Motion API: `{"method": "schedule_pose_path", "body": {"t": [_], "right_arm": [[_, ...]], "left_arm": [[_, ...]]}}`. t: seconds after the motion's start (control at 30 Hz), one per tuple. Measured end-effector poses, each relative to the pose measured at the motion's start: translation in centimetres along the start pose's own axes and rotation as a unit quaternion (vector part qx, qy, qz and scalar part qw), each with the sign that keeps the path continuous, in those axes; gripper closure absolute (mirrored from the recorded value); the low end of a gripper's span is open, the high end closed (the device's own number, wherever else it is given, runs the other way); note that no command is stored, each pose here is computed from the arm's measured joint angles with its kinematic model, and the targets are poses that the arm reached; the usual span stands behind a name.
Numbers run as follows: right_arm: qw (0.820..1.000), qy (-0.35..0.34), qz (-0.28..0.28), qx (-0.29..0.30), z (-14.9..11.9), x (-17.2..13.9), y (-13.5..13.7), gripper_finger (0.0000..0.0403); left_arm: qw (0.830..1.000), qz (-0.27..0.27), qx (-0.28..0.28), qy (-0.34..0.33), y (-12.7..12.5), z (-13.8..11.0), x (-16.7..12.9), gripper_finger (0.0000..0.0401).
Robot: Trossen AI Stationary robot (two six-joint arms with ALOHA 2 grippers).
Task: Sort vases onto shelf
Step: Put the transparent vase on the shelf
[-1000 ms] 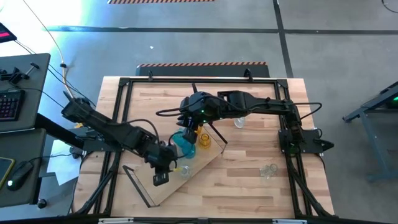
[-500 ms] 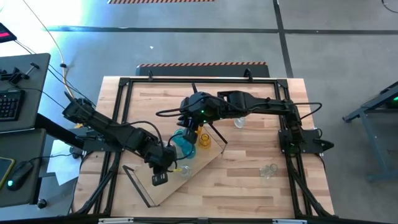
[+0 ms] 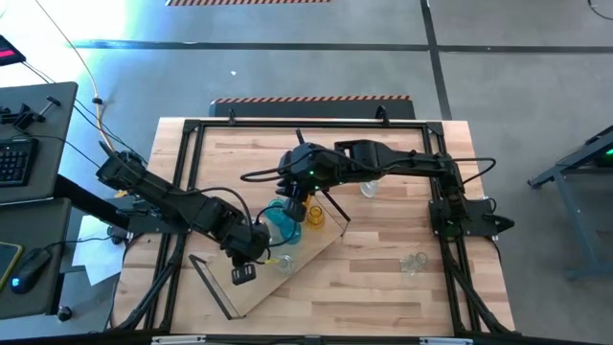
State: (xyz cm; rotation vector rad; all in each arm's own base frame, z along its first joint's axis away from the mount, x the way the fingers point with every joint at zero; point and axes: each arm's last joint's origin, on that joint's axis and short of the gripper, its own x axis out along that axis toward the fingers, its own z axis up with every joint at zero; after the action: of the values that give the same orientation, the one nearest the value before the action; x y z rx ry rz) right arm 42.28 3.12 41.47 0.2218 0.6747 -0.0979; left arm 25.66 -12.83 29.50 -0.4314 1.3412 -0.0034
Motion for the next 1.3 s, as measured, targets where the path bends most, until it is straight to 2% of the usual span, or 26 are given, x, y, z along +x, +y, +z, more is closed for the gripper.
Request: {"method": "schedule_pose_path", "body": {"t": [1.3], "right_arm": [[0.999, 0.043, -0.013, -0.008, -0.8, 0.0, -0.2, 0.0329]], "left_arm": [[0.997, 0.067, 0.002, 0.044, 1.3, -0.9, -0.2, 0.0401]]}}
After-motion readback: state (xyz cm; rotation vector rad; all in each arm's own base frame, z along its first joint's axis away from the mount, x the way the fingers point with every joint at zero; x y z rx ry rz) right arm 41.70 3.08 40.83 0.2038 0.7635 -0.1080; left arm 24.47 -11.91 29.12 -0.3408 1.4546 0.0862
